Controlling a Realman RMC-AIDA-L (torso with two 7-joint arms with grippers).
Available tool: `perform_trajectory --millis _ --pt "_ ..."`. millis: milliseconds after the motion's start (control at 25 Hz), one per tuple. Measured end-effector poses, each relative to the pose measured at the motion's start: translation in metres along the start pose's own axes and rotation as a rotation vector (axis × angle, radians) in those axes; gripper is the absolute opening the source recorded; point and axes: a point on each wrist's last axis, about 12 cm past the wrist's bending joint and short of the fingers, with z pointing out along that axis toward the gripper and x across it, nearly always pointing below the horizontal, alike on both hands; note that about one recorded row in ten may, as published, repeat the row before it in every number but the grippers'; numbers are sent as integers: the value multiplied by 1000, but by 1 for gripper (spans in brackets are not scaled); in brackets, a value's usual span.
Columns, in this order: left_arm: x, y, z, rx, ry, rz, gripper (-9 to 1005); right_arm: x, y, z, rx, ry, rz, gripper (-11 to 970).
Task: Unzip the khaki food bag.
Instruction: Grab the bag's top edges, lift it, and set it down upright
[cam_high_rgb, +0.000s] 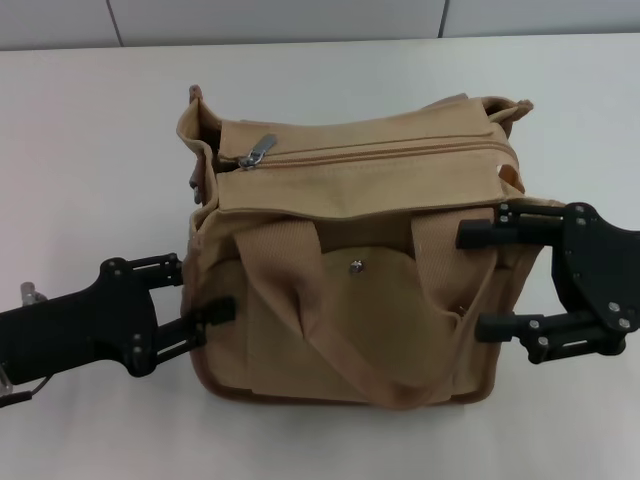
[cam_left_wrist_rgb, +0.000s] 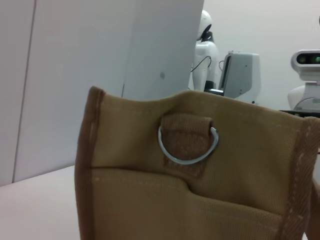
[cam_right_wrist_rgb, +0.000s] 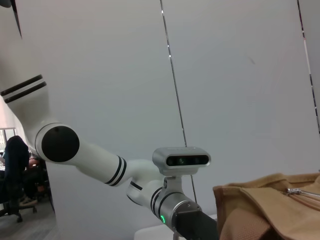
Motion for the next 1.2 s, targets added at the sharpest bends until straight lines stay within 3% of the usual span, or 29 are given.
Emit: perform_trajectory --millis 160,440,640,840,1040,1200 --pt "0 1 -2 -12 0 3 430 -1 -1 1 4 -3 2 815" --pt "-3 8 -8 -77 -27 19 358 -4 -3 -6 56 -38 -11 815" --pt "-23 26 -18 -188 -125 122 330 -11 -4 -19 164 -158 -54 815" --pt "-37 36 -11 -176 -147 178 302 -13 -4 -27 238 -241 -69 814" --pt "-42 38 -4 -145 -144 200 106 -9 -4 -33 288 -283 -48 814" --pt "-41 37 -3 -144 -146 216 72 -5 -4 -36 322 -278 -34 814"
